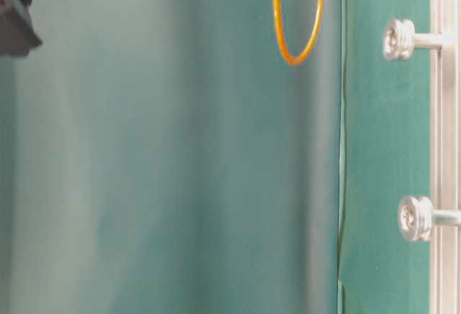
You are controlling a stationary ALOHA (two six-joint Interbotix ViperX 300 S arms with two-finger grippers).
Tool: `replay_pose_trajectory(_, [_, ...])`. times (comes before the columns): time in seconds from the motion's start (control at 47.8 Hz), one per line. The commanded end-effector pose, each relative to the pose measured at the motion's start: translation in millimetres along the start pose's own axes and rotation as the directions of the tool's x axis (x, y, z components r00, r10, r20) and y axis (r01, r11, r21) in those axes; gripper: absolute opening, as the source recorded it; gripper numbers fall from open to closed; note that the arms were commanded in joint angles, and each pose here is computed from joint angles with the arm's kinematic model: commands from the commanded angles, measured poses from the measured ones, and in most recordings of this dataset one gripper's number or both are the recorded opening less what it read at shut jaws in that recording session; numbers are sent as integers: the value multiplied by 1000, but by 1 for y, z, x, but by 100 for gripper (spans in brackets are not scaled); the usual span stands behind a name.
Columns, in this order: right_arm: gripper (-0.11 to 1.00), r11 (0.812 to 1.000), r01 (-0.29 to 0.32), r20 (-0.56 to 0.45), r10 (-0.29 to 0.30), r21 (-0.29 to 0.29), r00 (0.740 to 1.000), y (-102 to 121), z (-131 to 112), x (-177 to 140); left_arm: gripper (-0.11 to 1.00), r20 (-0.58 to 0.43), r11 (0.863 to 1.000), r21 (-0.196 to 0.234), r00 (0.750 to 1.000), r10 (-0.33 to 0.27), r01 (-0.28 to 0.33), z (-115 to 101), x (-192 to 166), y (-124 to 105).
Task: Hook the rubber onto the shaft.
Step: 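Lift the band with the right gripper and carry it left along the rail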
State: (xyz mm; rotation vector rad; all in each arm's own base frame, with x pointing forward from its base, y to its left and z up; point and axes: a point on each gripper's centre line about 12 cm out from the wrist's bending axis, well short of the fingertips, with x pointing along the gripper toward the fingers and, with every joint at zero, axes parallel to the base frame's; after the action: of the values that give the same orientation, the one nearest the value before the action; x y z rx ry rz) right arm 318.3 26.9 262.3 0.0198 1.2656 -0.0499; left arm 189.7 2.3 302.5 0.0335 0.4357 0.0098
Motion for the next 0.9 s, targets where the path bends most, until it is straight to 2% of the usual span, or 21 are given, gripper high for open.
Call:
replay_pose_trajectory(0.0, [7,1000,-3,51,2,5,999,0,15,-10,0,28,1000,0,1000,3,-3,12,-2,1])
replay_pose_trajectory(0.335, [7,1000,-3,63,3,8,998,2,40,-5,0,28,1000,0,1000,3,-3,12,-2,1])
replay_pose_trajectory(0.878, [7,1000,-3,64,2,8,998,2,43,-5,0,28,1000,0,1000,3,-3,12,-2,1])
